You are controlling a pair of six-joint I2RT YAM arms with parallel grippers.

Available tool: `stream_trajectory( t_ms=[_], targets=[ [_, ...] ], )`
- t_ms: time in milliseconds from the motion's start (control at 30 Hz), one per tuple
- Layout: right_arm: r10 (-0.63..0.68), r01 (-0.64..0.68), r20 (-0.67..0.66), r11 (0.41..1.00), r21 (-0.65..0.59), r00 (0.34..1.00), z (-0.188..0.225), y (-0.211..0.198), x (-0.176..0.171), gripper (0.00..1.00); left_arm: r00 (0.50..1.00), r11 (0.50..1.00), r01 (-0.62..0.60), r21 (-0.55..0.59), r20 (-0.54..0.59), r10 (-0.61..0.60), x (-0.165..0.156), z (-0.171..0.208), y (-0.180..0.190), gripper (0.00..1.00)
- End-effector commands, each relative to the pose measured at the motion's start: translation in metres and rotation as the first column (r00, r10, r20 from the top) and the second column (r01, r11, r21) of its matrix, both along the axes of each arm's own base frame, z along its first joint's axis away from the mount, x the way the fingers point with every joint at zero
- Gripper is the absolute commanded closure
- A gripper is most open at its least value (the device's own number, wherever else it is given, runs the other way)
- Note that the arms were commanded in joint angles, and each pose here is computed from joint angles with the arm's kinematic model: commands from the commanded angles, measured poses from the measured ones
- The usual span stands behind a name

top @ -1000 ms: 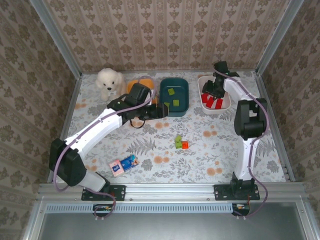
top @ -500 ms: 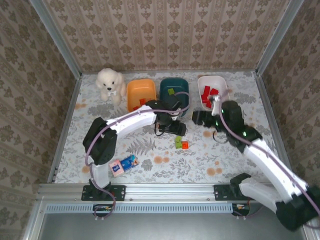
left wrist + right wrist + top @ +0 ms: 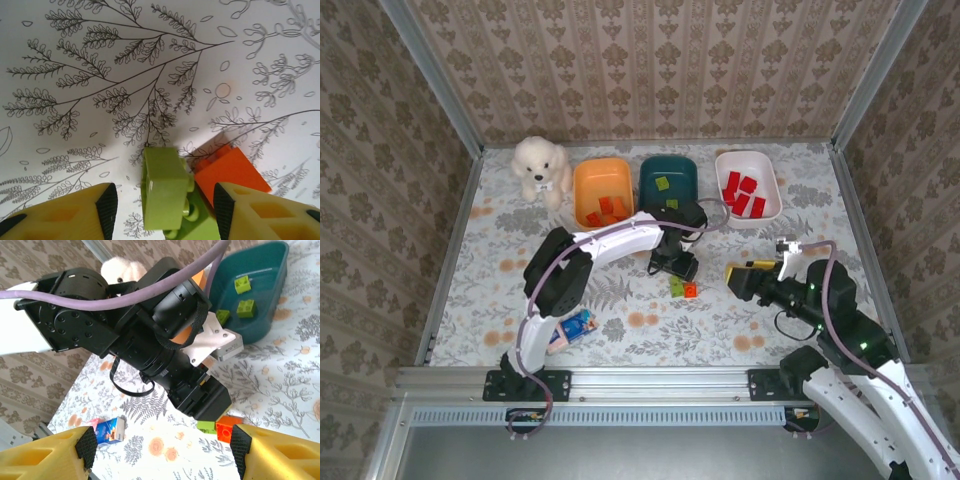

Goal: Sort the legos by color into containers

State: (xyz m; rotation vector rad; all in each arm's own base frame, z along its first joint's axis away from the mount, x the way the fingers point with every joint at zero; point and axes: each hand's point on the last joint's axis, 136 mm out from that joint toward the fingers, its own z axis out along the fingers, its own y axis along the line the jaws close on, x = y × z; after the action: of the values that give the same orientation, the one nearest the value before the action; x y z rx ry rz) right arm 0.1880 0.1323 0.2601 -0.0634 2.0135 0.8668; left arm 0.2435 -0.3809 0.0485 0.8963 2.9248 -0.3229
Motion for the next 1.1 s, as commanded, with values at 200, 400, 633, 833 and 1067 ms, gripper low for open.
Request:
stream_trajectory(
  t_ms=[200,400,633,833,1067],
  targets=[
    [0.032,-0.033,-0.060,0.999,-0.007,0.998,-0.007,0.008,0.003,0.26,0.999,0.998,0.038,0.044,-0.006,-0.038,0.000,-0.012,-0.005,0.60],
    [0.035,-0.036,-0.067,0.999,-0.013,0.997,-0.009,0.009,0.004,0.27,0.998,0.998,0.041,0.045,0.048,-0.043,0.007,-0.003,-0.004,0.73],
    [0.028,-0.028,-0.043,0.999,-0.016,0.999,0.003,0.009,0.007,0.27,0.984,0.996,-0.056,-0.069,0.164,0.067,0.054,0.064,-0.001,0.76],
    [0.027,-0.027,-0.015,0.999,-0.017,1.000,0.018,0.014,0.020,0.28,0.952,0.937,-0.174,-0.303,0.191,0.239,0.118,0.116,0.000,0.75],
    [0.012,-0.012,-0.011,0.999,-0.037,1.000,0.026,0.018,0.038,0.28,0.933,0.856,-0.218,-0.469,0.158,0.324,0.194,0.116,-0.017,0.74]
  ],
)
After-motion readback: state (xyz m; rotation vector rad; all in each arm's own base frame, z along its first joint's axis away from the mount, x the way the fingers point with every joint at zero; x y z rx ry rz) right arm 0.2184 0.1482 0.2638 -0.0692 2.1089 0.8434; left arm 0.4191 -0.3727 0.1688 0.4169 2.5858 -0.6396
